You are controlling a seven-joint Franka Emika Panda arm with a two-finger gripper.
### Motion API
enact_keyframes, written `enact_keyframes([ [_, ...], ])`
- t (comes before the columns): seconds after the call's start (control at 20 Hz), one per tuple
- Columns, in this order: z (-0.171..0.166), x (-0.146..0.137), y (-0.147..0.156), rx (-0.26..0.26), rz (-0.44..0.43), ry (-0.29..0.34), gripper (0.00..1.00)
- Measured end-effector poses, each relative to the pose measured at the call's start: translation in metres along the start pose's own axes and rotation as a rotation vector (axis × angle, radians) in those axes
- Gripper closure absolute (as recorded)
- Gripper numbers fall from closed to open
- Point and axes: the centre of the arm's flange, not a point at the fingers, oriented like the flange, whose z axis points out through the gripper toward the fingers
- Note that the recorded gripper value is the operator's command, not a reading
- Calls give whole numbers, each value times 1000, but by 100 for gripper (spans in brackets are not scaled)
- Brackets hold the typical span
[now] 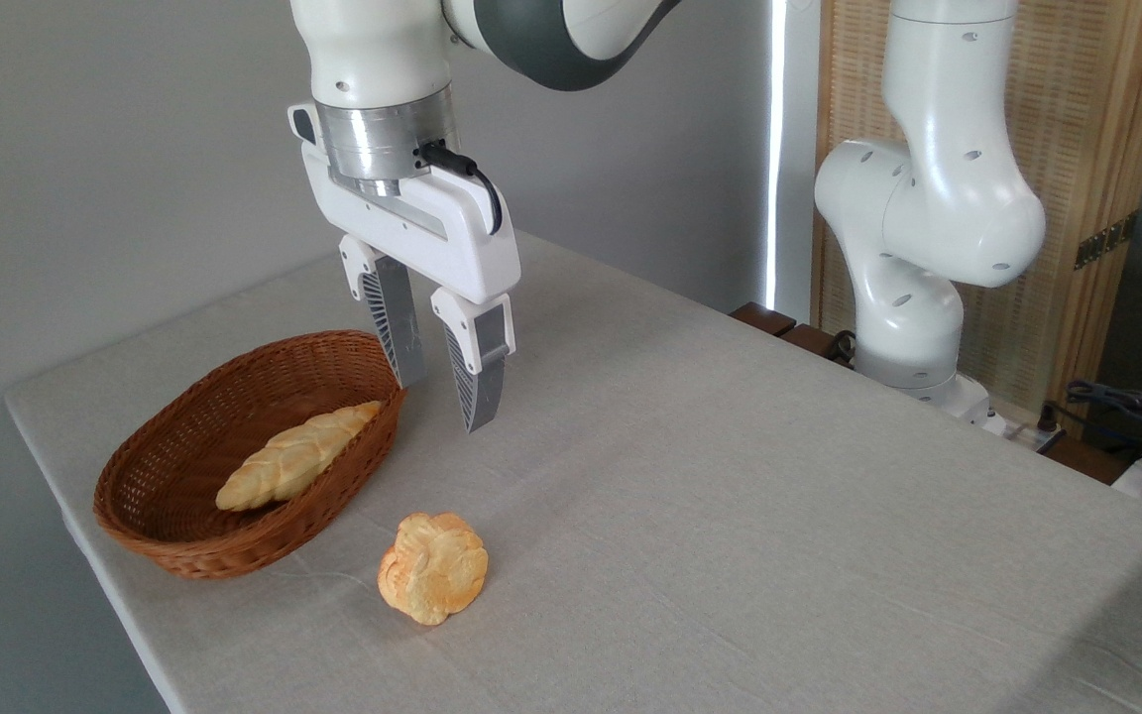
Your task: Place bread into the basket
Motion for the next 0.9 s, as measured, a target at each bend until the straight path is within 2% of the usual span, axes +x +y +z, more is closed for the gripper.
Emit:
enact_keyframes([
  [0.9,3,1,0,-3,1,-3,0],
])
